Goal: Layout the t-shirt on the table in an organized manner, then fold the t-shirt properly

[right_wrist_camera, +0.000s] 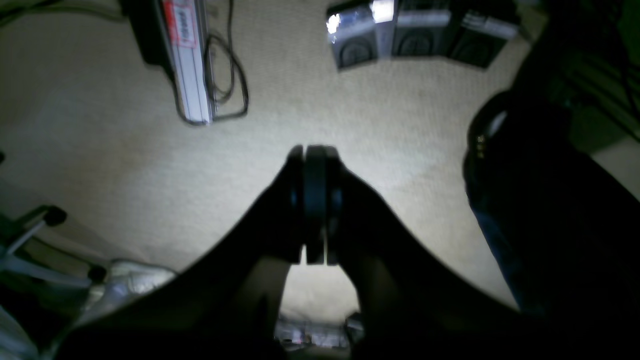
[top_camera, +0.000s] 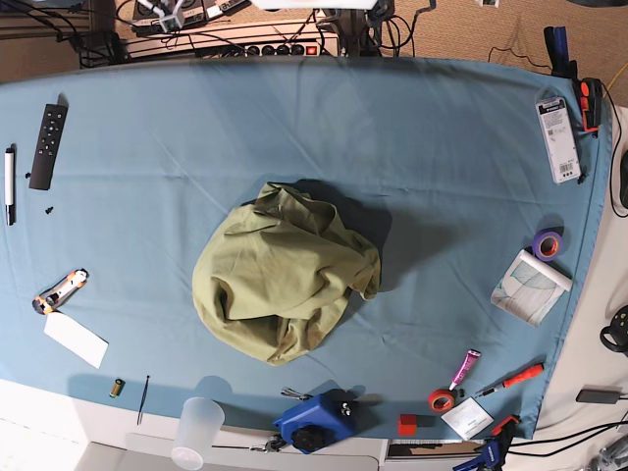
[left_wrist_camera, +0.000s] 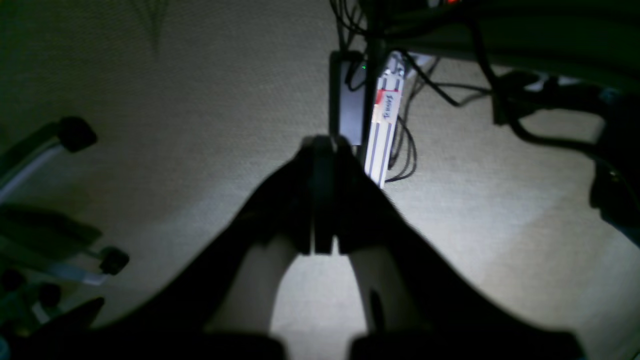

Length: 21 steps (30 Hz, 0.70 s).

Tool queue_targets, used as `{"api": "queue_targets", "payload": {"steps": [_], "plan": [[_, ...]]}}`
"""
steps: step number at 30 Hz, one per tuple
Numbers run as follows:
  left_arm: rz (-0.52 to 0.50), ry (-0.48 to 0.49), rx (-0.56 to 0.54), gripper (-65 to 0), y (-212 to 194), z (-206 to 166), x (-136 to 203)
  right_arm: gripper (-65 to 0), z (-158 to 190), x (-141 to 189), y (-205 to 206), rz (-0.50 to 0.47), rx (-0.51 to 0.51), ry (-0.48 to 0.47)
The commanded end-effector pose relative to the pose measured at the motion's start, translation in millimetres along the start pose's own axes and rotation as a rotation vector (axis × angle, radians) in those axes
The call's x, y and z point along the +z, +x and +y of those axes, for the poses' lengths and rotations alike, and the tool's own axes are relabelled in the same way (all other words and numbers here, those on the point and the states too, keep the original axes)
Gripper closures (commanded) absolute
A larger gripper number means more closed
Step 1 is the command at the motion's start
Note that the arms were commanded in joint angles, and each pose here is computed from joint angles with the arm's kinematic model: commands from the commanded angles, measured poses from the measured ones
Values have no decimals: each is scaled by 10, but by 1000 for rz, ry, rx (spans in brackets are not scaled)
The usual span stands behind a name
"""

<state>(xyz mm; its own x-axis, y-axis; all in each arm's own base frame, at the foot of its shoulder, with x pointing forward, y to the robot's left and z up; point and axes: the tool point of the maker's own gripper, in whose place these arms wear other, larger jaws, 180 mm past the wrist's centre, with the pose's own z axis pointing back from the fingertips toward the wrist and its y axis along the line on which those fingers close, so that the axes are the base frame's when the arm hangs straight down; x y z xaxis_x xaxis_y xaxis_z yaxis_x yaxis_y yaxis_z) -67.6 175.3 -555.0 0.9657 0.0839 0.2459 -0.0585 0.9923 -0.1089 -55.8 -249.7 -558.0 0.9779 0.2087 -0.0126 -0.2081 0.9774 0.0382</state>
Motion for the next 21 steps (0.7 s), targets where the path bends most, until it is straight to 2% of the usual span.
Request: {"api": "queue_targets", "payload": {"steps": [1, 5, 9, 17, 21], "plan": [[23, -2, -7, 0, -101, 8, 90, 0, -17, 72, -43, 4, 12, 0], [68, 7, -19, 0, -188, -20, 276, 0, 136, 273, 10, -46, 36, 24], [44, 60, -18, 0, -92, 77, 524, 0, 276, 522, 159, -112, 63, 43], [-128, 122, -15, 0, 623, 264, 1069, 0, 381, 1084, 790, -302, 120, 33], [-172, 126, 6, 0, 956, 285, 1259, 0, 429, 1423, 1148, -399, 159, 17]]}}
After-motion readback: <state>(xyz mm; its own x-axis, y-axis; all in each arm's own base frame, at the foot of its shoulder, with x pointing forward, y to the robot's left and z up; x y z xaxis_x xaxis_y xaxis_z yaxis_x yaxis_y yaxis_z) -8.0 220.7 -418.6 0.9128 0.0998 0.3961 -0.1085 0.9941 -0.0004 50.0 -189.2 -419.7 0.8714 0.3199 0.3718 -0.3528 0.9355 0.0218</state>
